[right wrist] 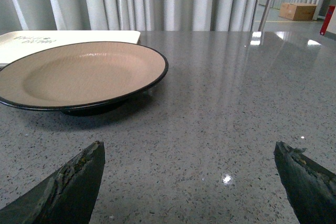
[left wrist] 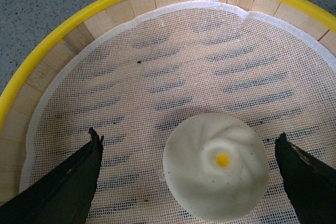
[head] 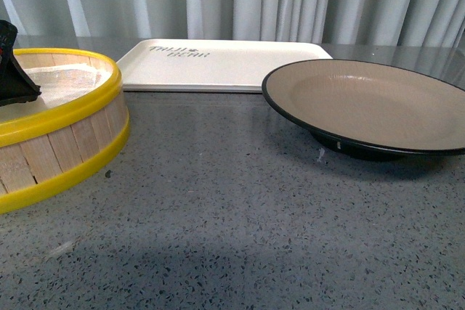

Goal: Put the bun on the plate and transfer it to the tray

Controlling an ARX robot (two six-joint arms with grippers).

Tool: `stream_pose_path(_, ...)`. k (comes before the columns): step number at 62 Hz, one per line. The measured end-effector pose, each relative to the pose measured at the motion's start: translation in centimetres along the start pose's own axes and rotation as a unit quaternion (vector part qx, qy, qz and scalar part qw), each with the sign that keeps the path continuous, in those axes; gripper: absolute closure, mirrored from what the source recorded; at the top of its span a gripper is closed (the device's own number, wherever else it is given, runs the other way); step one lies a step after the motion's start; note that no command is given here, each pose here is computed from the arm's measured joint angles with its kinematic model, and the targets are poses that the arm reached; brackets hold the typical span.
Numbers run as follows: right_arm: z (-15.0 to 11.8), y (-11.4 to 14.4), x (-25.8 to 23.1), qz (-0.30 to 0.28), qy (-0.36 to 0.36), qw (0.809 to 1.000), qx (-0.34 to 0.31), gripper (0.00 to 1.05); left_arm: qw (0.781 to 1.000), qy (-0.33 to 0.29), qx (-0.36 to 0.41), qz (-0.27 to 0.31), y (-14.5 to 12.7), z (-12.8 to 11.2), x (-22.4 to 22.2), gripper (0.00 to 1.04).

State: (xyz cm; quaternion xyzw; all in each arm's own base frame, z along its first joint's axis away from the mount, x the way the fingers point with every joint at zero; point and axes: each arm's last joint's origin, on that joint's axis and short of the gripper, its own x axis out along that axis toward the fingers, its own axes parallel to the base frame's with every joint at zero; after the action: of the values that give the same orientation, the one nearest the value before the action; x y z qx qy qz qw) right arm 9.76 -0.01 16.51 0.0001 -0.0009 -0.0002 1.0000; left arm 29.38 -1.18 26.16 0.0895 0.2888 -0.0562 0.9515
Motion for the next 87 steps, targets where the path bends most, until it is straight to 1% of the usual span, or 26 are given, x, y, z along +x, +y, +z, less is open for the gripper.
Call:
stream_pose_path(5, 0.0, 0.0, 0.0, 0.0, 0.0, 1.0, 0.0, 0.08, 1.0, 0.0, 0.001, 0.0, -0.1, 0.0, 0.0, 0.07)
stream_pose_path(8, 0.0, 0.0, 0.0, 0.0, 0.0, 1.0, 0.0, 0.08, 1.0, 0.0, 0.003, 0.001, -0.1, 0.0, 0.0, 0.11)
stream_pose_path(16, 0.0, 0.0, 0.0, 0.0, 0.0, 1.0, 0.0, 0.08, 1.0, 0.0, 0.009, 0.002, -0.1, 0.0, 0.0, 0.32)
stream_pose_path(18, 0.0, 0.0, 0.0, 0.0, 0.0, 1.0, 0.0, 0.08, 1.0, 0.0, 0.01, 0.002, -0.1, 0.0, 0.0, 0.36)
stream_pose_path(19, 0.0, 0.0, 0.0, 0.0, 0.0, 1.0, 0.0, 0.08, 1.0, 0.0, 0.011, 0.002, -0.1, 0.0, 0.0, 0.39)
stream_pose_path(29, 0.0, 0.0, 0.0, 0.0, 0.0, 1.0, 0.0, 0.08, 1.0, -0.001, 0.014, 0.0, -0.3, 0.1, 0.0, 0.63)
stream_pose_path(38, 0.0, 0.0, 0.0, 0.0, 0.0, 1.0, 0.0, 0.08, 1.0, 0.0, 0.016, -0.003, -0.5, 0.1, 0.0, 0.94)
stream_pose_path(40, 0.0, 0.0, 0.0, 0.0, 0.0, 1.0, 0.0, 0.08, 1.0, 0.001, 0.016, -0.006, -0.6, 0.1, 0.0, 1.0)
stream_pose_path(41, 0.0, 0.0, 0.0, 0.0, 0.0, 1.0, 0.0, 0.08, 1.0, 0.001, 0.016, -0.006, -0.6, 0.2, 0.0, 1.02)
stream_pose_path(54, 0.0, 0.0, 0.0, 0.0, 0.0, 1.0, 0.0, 0.08, 1.0, -0.011, 0.017, -0.011, -0.7, 1.0, -0.8, 1.01)
stream_pose_path(65, 0.0, 0.0, 0.0, 0.0, 0.0, 1.0, 0.0, 0.08, 0.999, -0.031, 0.015, -0.014, -0.7, 2.5, -1.8, 1.01)
stream_pose_path(73, 0.0, 0.0, 0.0, 0.0, 0.0, 1.0, 0.0, 0.08, 0.998, -0.053, 0.013, -0.021, -1.2, 4.2, -2.6, 1.01)
stream_pose_path(79, 0.0, 0.0, 0.0, 0.0, 0.0, 1.0, 0.0, 0.08, 0.996, -0.079, 0.014, -0.034, -2.1, 6.0, -3.4, 1.01)
stream_pose_path(84, 0.0, 0.0, 0.0, 0.0, 0.0, 1.0, 0.0, 0.08, 0.993, -0.107, 0.019, -0.051, -3.3, 7.8, -4.3, 1.01)
stream_pose_path(87, 0.0, 0.0, 0.0, 0.0, 0.0, 1.0, 0.0, 0.08, 0.99, -0.124, 0.026, -0.065, -4.4, 9.0, -4.8, 1.01)
